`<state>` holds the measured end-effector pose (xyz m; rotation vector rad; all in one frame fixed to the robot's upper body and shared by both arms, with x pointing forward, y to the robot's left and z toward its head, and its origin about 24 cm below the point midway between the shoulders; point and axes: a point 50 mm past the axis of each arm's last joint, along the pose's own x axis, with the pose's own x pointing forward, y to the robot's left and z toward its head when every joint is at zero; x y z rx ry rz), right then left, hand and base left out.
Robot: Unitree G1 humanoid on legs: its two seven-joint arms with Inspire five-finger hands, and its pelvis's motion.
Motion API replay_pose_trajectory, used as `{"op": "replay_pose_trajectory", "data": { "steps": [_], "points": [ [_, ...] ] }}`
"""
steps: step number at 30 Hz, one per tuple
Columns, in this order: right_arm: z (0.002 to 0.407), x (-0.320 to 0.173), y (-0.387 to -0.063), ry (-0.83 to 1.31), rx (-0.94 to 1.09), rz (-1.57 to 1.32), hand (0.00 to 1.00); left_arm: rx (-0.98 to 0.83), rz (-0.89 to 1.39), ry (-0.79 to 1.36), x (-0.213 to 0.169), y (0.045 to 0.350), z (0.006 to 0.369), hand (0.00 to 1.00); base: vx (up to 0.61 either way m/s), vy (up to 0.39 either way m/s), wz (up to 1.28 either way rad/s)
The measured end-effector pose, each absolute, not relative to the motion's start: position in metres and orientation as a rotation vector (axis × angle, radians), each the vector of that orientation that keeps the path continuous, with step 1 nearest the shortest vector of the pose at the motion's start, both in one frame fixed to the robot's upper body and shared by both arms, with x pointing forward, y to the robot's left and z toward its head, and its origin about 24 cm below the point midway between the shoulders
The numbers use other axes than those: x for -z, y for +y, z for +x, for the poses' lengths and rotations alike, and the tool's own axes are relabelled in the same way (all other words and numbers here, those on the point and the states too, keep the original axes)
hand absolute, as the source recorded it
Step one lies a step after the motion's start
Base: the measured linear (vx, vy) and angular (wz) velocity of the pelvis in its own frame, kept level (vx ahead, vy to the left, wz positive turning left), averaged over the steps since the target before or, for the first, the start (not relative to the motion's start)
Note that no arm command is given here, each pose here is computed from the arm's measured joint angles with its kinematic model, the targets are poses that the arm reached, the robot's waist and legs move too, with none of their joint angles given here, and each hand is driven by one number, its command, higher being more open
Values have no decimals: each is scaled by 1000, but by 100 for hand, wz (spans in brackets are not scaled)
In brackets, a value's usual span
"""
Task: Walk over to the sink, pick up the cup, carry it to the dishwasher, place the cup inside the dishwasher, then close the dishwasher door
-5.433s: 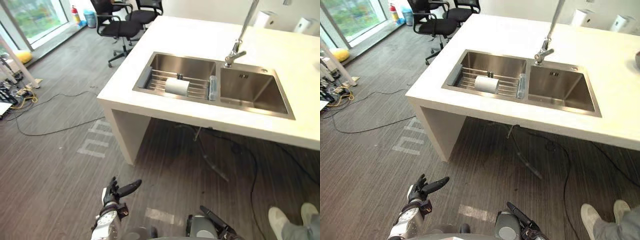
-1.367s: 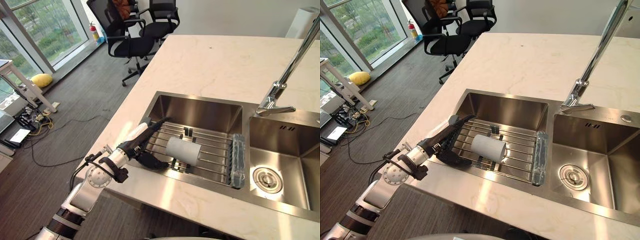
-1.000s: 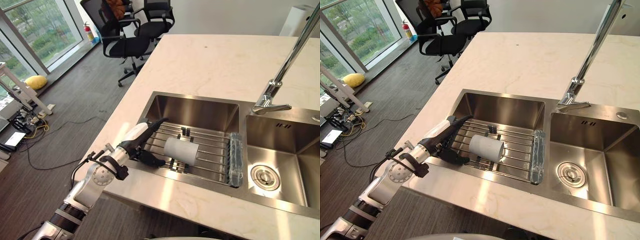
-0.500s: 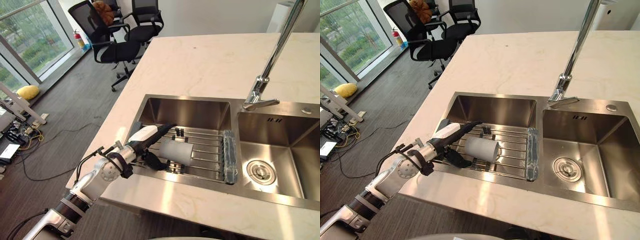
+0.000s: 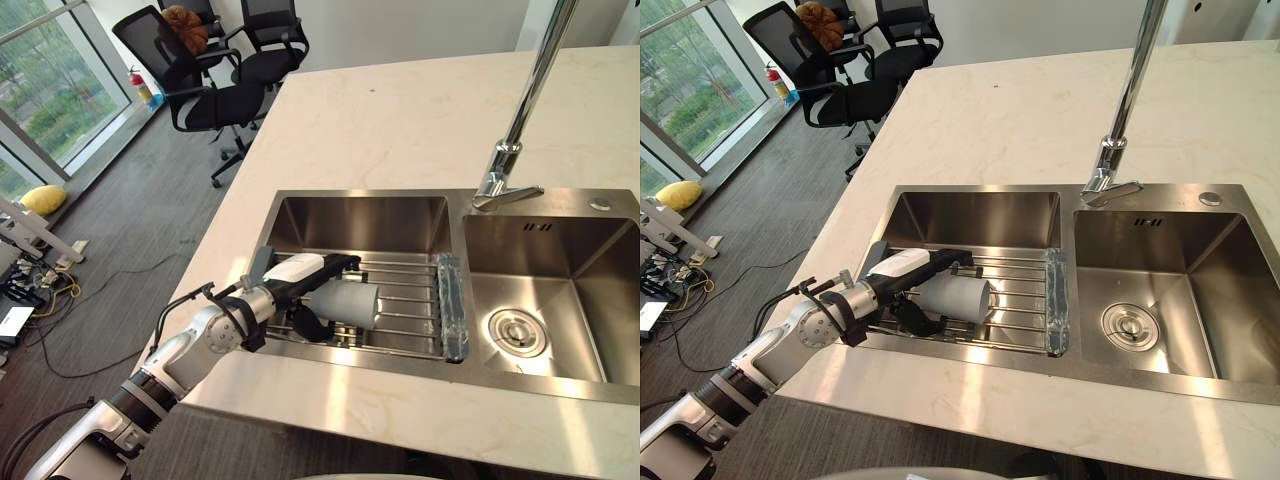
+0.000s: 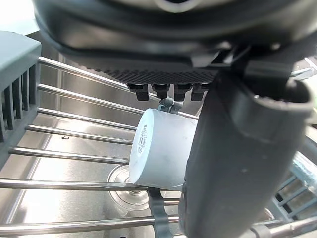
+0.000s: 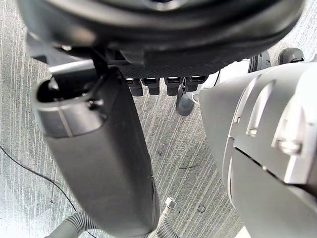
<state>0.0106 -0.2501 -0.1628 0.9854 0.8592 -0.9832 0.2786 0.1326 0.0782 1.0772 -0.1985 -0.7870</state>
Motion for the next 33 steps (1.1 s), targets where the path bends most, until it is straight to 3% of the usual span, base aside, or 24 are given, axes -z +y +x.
{"op": "replay_pose_trajectory", "data": {
  "steps": [19,28,33],
  "points": [
    [13,159,-263,882,956,921,100,862,1239,-205,-94,132,296,100,-11,-5,-1],
    [15,157,-269,866,962,919,100,737,1240,-301,-87,138,297,100,-9,-9,-4],
    [15,157,-269,865,963,917,100,760,1218,-265,-86,140,296,100,-9,-8,-6]
  ]
}}
